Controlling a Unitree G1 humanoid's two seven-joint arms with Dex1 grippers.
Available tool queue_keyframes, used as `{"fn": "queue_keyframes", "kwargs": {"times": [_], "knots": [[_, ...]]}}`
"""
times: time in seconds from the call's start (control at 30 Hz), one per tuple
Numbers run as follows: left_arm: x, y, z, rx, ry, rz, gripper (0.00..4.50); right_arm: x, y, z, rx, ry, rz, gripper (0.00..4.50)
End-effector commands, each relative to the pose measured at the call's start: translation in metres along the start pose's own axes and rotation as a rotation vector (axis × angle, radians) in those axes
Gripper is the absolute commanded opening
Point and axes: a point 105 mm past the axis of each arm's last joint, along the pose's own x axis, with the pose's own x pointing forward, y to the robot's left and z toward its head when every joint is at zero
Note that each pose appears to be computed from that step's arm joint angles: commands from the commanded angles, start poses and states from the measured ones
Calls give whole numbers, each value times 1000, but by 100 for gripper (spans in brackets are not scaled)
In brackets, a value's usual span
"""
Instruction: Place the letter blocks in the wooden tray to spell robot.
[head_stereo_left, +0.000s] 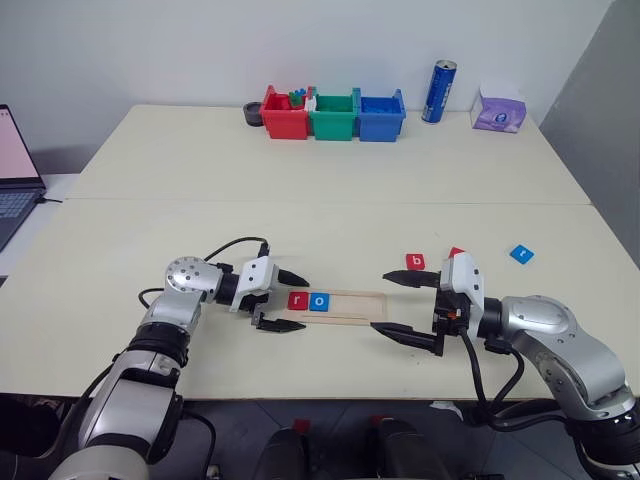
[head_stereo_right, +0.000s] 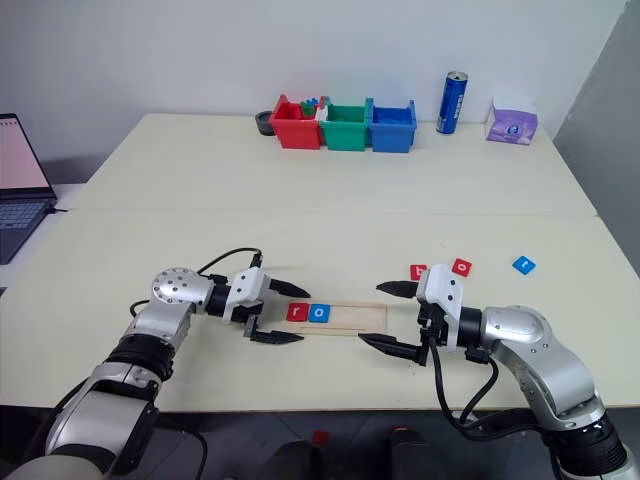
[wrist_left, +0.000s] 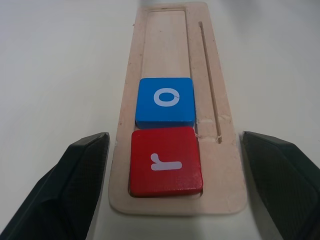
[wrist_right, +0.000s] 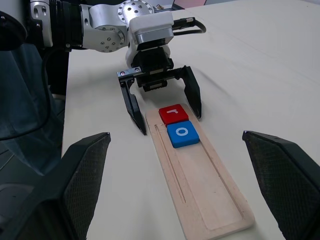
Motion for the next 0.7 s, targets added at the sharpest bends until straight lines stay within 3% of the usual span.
{"fn": "queue_keyframes", "kwargs": {"times": [0.03,0.47,0.7], "knots": [[-7,2,1,10,19,-2,448,-3,-3,12,-44,-27,-9,450],[-7,-1,0,-5,31,-8,448,-2,-6,12,-44,-31,-19,450],[-28,14,26,19,1,41,448,-6,-6,15,-43,-32,-31,450]]}}
